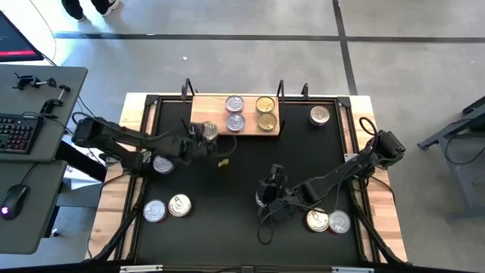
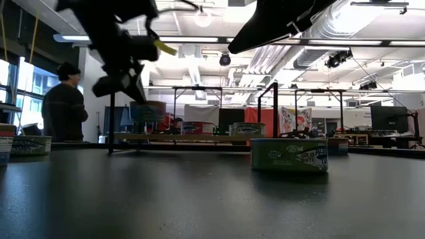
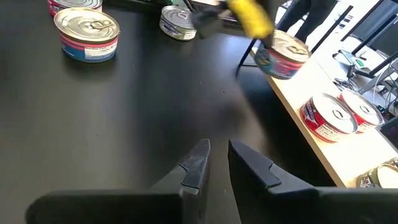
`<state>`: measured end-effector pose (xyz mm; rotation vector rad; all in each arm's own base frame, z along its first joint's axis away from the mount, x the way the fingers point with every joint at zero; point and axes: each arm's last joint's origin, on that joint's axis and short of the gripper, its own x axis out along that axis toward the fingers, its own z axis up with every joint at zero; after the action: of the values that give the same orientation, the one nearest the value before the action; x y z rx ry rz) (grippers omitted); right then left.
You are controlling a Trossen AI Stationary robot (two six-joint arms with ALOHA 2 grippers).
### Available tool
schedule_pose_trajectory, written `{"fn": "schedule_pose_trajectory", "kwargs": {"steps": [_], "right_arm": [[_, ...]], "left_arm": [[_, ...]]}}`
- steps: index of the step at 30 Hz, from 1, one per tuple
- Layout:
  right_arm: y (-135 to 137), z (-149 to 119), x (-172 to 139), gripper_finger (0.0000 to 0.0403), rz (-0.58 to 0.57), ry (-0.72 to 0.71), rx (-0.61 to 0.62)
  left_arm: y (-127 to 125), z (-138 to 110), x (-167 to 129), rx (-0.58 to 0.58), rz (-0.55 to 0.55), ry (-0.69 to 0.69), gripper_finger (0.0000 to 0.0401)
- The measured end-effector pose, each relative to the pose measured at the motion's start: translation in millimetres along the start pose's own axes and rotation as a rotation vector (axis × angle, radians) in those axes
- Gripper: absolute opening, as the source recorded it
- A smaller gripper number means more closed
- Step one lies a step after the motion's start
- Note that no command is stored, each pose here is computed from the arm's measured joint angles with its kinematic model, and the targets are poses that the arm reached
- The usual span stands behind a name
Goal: Stack canned seafood by type on shelf
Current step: Put the blue tuna can on the shelf
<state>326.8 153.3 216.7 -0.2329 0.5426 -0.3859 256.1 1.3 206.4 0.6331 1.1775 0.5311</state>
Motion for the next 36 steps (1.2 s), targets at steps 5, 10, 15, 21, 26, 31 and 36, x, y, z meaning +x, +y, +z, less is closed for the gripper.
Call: {"fn": "schedule_pose_trajectory", "kwargs": {"steps": [5,10,15,21,26,31,36], "right_arm": [[0.0,0.0,0.0,0.0048,0.000,0.000,0.000],[0.0,0.0,0.0,0.0048,0.000,0.000,0.000],[0.0,0.0,0.0,0.0048,0.000,0.000,0.000],[0.0,0.0,0.0,0.0048,0.000,0.000,0.019],[0.0,0.0,0.0,0.0048,0.000,0.000,0.019],[0.0,0.0,0.0,0.0048,0.000,0.000,0.023],[0.0,-0.1,0.0,0.0048,0.000,0.000,0.025]], "left_arm": [[29.1,-2.6,30.6,-0.035,-0.081,0.026,0.0000],[50.1,-4.7,53.6,-0.033,-0.064,0.024,0.0000],[67.1,-11.6,70.6,-0.032,-0.030,0.055,0.0000],[79.8,-21.0,87.8,-0.047,-0.053,0.081,0.0000],[85.6,-25.8,99.8,-0.038,-0.055,0.099,0.0000],[90.5,-28.7,108.8,-0.060,-0.037,0.109,0.0005],[95.0,-31.5,112.0,-0.081,-0.027,0.115,0.0015]]}}
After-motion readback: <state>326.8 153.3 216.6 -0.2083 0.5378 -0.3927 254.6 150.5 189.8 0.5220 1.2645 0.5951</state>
